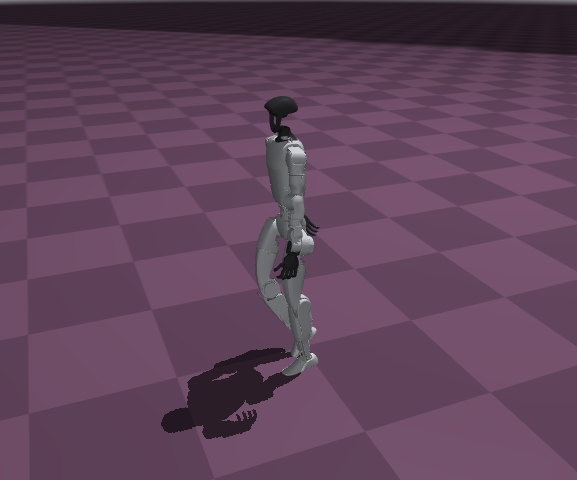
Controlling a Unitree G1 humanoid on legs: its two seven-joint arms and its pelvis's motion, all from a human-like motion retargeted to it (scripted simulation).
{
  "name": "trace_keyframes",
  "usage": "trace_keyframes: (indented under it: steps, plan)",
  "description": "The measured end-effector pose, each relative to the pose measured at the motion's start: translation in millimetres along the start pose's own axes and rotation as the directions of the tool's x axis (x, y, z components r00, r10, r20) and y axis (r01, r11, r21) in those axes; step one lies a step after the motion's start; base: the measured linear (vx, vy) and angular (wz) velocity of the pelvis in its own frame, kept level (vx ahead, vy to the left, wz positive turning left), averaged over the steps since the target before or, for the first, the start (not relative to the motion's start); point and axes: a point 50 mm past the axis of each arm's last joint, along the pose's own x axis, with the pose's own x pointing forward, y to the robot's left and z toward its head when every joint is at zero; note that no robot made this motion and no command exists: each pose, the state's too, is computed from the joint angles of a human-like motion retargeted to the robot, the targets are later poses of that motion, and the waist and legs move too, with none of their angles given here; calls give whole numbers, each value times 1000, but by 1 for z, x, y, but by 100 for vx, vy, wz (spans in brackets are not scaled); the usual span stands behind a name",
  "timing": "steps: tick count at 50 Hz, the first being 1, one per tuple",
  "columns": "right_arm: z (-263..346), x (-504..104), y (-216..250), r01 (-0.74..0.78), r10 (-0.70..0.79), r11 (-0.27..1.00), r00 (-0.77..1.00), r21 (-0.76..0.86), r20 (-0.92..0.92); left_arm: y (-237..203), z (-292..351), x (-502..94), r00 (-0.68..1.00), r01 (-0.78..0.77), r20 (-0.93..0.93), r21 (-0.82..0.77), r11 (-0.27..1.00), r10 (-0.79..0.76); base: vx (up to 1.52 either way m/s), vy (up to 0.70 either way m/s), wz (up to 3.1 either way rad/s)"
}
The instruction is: Walk run
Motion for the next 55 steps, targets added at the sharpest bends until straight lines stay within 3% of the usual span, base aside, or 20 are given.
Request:
trace_keyframes:
  steps: [5,7,11,15,18,22,25,28,31,34,37,40,43,45,50,55]
  plan:
    - [-55,6,21,-51,18,985,981,-166,-191,26,110,-20,927,-18,375,82,996,-14,88,-27,-5]
    - [-71,4,21,-42,-2,986,965,-163,-260,40,139,-34,876,-69,482,98,993,14,94,-39,-64]
    - [-88,1,22,-19,7,999,942,-31,-336,58,160,-50,796,-181,592,36,983,125,101,-48,-91]
    - [-72,5,28,-43,82,981,975,188,-207,50,138,-38,791,-183,571,-122,976,220,100,-50,-9]
    - [-40,5,20,-94,98,945,995,315,4,18,93,-14,869,-97,469,-154,983,159,116,-66,-37]
    - [29,-11,-20,-61,-13,939,977,338,213,-4,7,-1,979,0,202,23,1000,-5,101,-70,-220]
    - [93,-42,-63,116,-195,965,917,235,347,-17,-73,-8,990,110,-106,214,971,-89,88,-46,-217]
    - [150,-90,-102,377,-355,924,779,66,517,-46,-152,-28,925,225,-365,298,928,-107,108,-25,-315]
    - [199,-149,-124,614,-427,789,587,-34,688,-79,-207,-54,811,351,-559,231,907,-172,90,-2,-287]
    - [227,-202,-135,767,-459,641,373,10,806,-106,-242,-80,688,417,-670,52,907,-278,102,8,-266]
    - [234,-237,-144,825,-489,550,192,130,851,-127,-260,-97,618,401,-694,-127,907,-370,114,11,-161]
    - [223,-240,-153,799,-550,545,113,253,828,-131,-263,-102,605,355,-680,-235,905,-414,117,3,53]
    - [198,-198,-153,697,-627,636,215,332,749,-117,-255,-94,631,298,-679,-235,925,-375,126,-22,28]
    - [175,-153,-142,588,-631,731,391,345,670,-103,-247,-86,680,245,-659,-209,947,-321,126,-24,-161]
    - [104,-57,-86,302,-365,927,865,224,343,-65,-203,-55,850,111,-493,-179,978,-186,148,-10,-8]
    - [31,-14,-34,176,-182,982,978,68,103,-35,-104,-11,967,-34,-256,-111,993,4,100,-5,10]
